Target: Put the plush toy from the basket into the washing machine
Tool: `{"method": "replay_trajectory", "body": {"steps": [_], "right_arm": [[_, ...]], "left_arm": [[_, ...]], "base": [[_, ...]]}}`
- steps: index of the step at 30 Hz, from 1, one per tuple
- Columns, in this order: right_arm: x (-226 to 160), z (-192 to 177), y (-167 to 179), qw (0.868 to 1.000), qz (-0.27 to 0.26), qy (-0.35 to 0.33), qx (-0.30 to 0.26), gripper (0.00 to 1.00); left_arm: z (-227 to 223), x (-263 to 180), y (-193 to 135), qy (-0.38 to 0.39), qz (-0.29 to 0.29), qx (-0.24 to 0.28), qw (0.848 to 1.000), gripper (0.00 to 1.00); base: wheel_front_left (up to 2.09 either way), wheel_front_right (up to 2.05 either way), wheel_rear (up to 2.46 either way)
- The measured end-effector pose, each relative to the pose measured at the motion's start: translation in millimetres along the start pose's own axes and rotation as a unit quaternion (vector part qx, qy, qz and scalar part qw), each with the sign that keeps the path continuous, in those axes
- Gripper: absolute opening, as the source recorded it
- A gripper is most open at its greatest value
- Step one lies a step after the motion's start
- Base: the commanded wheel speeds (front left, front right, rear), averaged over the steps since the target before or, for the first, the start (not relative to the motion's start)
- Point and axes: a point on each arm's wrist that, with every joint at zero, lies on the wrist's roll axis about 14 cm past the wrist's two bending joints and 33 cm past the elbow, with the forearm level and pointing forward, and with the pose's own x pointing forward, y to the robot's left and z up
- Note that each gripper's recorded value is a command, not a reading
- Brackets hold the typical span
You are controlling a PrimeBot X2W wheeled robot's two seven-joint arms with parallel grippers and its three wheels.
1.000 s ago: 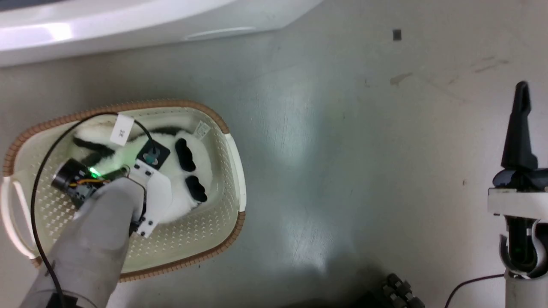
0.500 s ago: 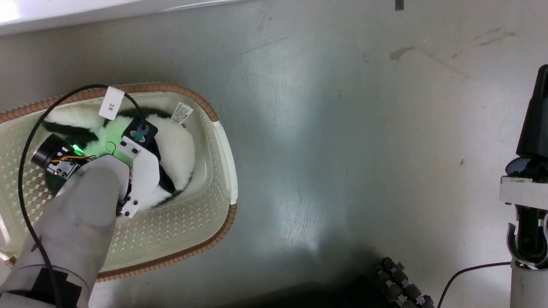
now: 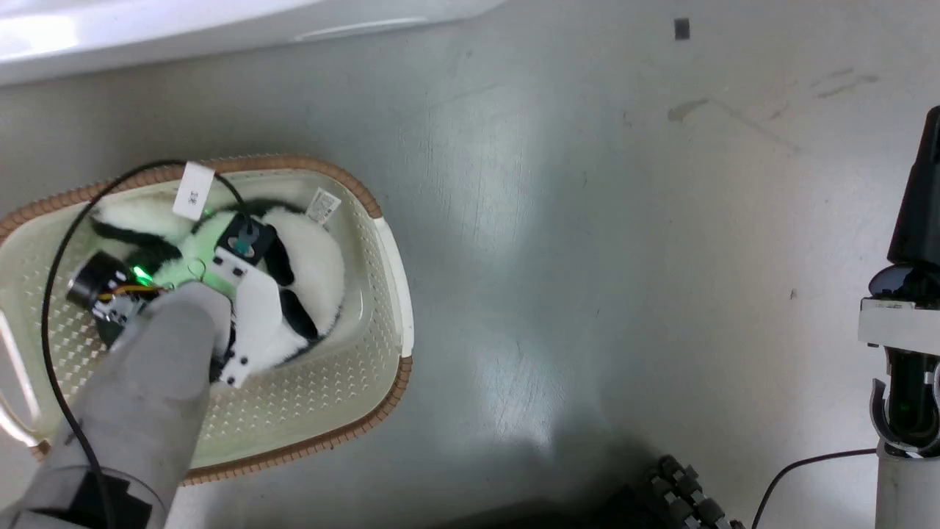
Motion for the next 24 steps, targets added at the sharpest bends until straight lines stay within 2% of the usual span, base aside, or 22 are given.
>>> {"method": "replay_trajectory", "body": {"steps": [5, 24], "right_arm": [[-3.9, 12.4, 0.5, 1.000, 0.000, -0.010, 0.007, 1.00], [-47.5, 69.1, 9.1, 0.998, 0.020, -0.052, 0.024, 1.00]], "left_arm": [[-0.8, -16.0, -13.4, -0.015, -0.009, -0.025, 1.000, 0.00], [9.5, -105.0, -46.7, -0.114, 0.003, -0.044, 0.992, 0.00]], "base": [[0.00, 0.00, 0.00], [0.00, 0.00, 0.00]]}}
